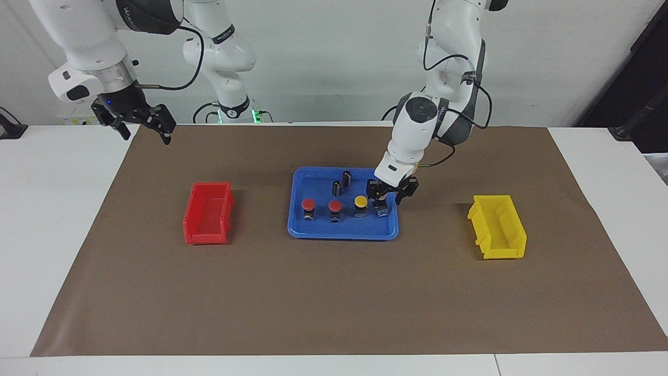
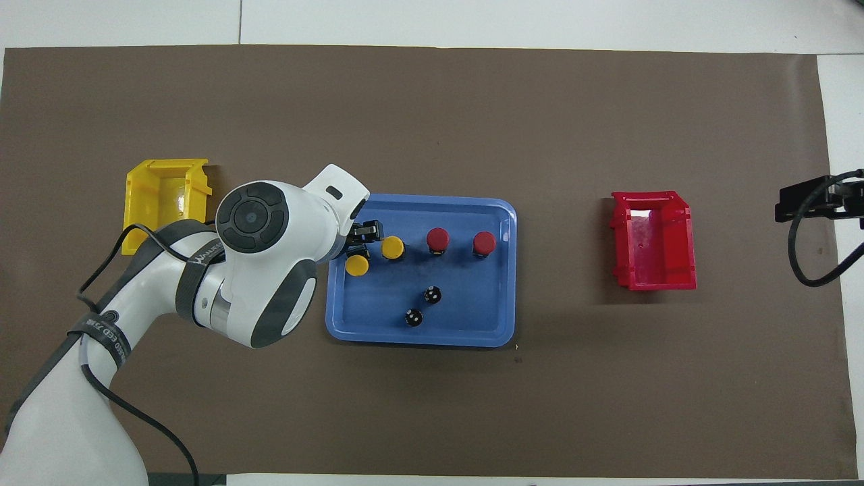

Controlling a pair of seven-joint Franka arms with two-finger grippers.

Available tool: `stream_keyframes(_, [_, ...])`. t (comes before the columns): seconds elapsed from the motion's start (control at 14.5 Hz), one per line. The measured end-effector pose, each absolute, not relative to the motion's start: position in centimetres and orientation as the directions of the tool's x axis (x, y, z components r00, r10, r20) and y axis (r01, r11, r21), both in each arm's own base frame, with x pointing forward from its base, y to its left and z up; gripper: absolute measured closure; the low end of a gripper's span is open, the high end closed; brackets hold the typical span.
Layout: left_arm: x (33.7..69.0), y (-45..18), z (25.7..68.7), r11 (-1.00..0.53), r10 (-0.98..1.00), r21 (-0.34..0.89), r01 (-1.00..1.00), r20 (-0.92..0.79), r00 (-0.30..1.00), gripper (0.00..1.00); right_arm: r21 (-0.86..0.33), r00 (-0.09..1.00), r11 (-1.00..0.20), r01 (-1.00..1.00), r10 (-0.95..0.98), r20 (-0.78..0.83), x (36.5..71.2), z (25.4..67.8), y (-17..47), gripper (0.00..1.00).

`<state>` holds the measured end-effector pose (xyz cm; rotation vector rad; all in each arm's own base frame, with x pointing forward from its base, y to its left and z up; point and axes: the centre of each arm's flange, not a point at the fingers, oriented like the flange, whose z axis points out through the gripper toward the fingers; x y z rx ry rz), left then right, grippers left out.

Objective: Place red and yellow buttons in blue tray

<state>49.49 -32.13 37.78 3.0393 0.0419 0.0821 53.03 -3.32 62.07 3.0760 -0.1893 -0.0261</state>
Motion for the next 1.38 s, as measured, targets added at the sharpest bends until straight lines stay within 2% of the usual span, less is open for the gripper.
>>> stream_keyframes(0.07, [49.4,-31.9,38.9,-0.995,0.030,0.093,0.026,0.035,0.999,0.00,0.060,0.992,-0.990,-0.124,-0.125,-0.013,53.0,62.1,-3.4,0.00])
stream_keyframes(0.41, [50.4,-25.2,48.1,-0.998,-0.018,0.055,-0.020,0.035,0.999,0.00,0.046,0.990,-0.990,-0.137,-0.137,-0.014,53.0,62.1,-4.0,0.00])
stream_keyframes(0.96, [52.1,-20.2,47.5,-0.996,-0.081,0.044,-0.082,0.038,0.996,0.00,0.045,0.990,-0.990,-0.137,-0.137,-0.014,53.0,62.1,-4.0,0.00])
stream_keyframes(1.17, [53.8,-14.0,50.5,-0.987,-0.154,0.035,-0.155,0.006,0.988,0.00,0.044,0.990,-0.990,-0.137,-0.137,-0.014,53.0,62.1,-4.0,0.00])
stream_keyframes(1.38, [53.7,-9.5,55.2,-0.986,-0.160,0.038,-0.160,-0.009,0.987,0.00,0.044,0.990,-0.990,-0.137,-0.137,-0.014,53.0,62.1,-4.0,0.00])
